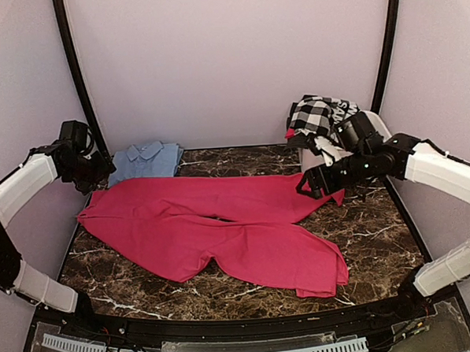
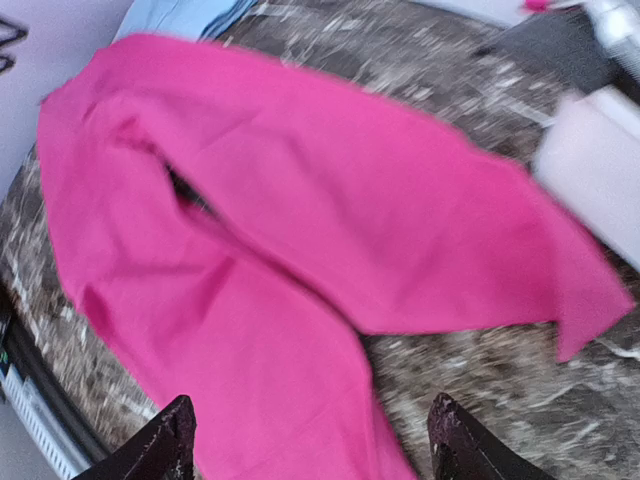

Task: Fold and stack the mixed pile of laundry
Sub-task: Flatten out the crumpled trousers at the center of the board, then smooth out the flattened T-shirt at the center of the board.

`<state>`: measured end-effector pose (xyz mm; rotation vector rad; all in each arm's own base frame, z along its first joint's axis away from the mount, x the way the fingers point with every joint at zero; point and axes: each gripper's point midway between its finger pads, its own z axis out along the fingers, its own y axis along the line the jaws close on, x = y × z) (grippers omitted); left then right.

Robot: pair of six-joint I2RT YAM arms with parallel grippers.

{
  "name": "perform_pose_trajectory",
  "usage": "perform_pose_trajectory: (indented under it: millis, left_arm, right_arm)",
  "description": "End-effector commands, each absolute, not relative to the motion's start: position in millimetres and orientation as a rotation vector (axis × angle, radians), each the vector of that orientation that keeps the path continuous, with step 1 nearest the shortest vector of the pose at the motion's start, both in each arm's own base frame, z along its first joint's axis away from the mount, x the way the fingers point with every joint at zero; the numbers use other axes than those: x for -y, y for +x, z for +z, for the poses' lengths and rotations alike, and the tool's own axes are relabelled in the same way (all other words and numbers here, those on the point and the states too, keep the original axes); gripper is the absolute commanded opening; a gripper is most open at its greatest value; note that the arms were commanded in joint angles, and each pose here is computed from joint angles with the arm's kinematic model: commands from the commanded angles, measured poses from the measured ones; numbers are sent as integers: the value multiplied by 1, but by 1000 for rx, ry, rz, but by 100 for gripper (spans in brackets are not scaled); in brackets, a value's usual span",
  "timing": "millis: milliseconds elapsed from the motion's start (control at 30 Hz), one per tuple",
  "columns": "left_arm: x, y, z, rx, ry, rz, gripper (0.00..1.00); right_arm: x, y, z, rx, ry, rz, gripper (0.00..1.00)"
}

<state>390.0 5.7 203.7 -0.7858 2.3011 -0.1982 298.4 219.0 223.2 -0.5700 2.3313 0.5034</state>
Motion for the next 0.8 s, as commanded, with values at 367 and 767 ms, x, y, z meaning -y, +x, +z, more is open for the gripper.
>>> perform_pose_trajectory:
  millis: [367,767]
  left_arm:
    - [54,278,119,-2520,-888,-247,76]
    - [192,285,183,-2342,146,-492,72]
  right_arm:
    - [-272,135,50,-2856,-938,441,74]
    - [-274,222,56,-2818,-615,659,73]
